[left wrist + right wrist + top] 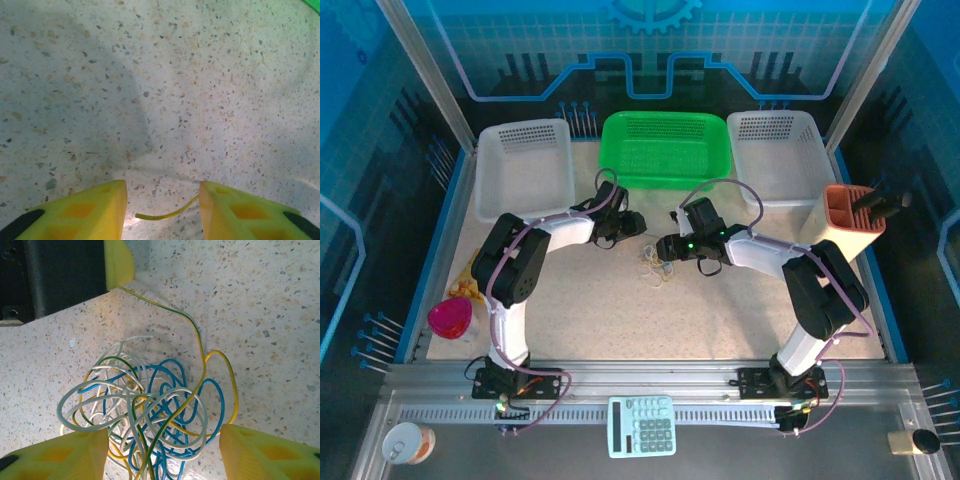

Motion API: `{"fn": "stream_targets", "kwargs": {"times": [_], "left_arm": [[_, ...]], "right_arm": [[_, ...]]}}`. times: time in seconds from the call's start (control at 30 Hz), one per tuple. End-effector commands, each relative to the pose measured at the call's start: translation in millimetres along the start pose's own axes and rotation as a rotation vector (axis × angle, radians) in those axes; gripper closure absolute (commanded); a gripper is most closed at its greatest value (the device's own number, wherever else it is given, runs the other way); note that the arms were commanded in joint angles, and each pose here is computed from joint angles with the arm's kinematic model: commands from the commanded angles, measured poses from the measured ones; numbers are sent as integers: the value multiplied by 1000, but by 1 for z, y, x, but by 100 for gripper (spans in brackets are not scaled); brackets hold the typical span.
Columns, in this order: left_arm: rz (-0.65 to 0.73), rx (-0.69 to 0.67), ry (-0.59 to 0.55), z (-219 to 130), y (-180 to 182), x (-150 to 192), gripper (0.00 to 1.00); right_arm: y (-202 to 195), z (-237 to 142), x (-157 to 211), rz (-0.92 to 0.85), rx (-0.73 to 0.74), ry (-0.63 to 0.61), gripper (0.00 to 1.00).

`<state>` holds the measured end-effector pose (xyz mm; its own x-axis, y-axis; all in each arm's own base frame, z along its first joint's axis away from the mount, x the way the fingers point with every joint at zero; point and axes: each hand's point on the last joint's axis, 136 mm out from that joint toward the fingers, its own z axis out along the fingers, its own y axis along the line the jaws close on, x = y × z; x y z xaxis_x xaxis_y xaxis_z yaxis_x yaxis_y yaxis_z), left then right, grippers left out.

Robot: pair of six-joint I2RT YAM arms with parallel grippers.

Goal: Untangle the cables

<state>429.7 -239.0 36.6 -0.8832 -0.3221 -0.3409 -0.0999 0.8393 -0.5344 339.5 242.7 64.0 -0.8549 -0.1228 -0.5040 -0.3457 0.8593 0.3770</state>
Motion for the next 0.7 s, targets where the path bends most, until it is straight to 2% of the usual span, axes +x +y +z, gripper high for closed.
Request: {"fn": "stream_targets", "kwargs": {"times": [0.0,0.67], "left_arm": [[-15,39,-1,5,-8,-5,60],[-11,38,-3,10,-5,-4,90]], "right_arm": [[-2,5,6,14,-10,13,39],[-2,5,6,10,-8,12,40]]}}
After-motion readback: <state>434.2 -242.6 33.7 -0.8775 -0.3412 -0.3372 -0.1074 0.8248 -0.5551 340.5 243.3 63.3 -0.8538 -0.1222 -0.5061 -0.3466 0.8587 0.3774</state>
